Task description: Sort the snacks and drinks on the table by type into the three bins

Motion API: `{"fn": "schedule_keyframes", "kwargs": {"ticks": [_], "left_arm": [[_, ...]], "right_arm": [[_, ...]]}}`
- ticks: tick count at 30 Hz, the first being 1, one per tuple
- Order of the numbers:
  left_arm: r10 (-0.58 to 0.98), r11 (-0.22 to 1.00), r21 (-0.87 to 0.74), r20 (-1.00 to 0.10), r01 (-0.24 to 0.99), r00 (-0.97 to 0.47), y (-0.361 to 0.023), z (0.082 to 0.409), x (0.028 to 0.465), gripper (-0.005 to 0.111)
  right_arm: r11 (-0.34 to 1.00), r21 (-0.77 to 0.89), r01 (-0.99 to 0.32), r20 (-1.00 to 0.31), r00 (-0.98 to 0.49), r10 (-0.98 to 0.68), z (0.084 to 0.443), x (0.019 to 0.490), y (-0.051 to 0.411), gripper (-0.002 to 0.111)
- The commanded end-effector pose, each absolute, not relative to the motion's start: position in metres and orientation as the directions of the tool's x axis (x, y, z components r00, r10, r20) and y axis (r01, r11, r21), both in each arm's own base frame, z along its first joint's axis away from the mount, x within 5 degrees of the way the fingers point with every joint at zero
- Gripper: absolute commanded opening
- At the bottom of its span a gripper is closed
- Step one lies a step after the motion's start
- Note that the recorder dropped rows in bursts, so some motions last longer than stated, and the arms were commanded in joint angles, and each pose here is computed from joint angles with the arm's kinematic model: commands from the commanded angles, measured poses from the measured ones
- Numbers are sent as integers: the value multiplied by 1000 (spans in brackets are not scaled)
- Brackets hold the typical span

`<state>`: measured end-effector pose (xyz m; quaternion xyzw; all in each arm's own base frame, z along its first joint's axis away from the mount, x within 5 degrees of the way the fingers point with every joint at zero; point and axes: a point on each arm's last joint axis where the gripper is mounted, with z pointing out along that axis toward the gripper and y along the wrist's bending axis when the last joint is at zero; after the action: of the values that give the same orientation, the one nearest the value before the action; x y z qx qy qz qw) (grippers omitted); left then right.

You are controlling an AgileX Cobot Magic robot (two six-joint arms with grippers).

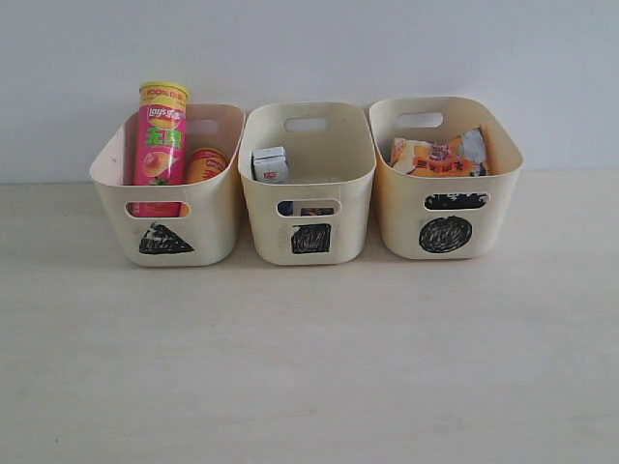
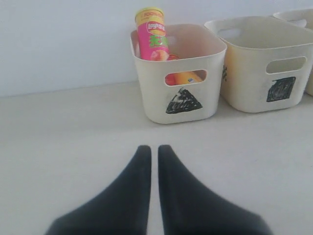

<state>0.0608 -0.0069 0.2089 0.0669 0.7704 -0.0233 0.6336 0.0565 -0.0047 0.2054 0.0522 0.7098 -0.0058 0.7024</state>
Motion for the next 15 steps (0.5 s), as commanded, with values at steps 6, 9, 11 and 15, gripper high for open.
{"fn": "schedule_keyframes", "kwargs": {"ticks": [6,9,11,15], "left_arm": [[14,999,6,-985,47,-171,-2,190,55,4],[30,998,22,-987,52,-157,-3,191,55,4],[27,998,19,-987,51,-157,-3,191,55,4],[28,998,19,-983,52,-181,-3,189,55,4]], "right_arm": [[994,61,89,-998,-2,61,205,56,-5,0],[994,61,89,-998,-2,61,205,56,-5,0],[994,61,89,-998,-2,61,205,56,-5,0],[994,61,89,-998,-2,61,205,56,-5,0]]}}
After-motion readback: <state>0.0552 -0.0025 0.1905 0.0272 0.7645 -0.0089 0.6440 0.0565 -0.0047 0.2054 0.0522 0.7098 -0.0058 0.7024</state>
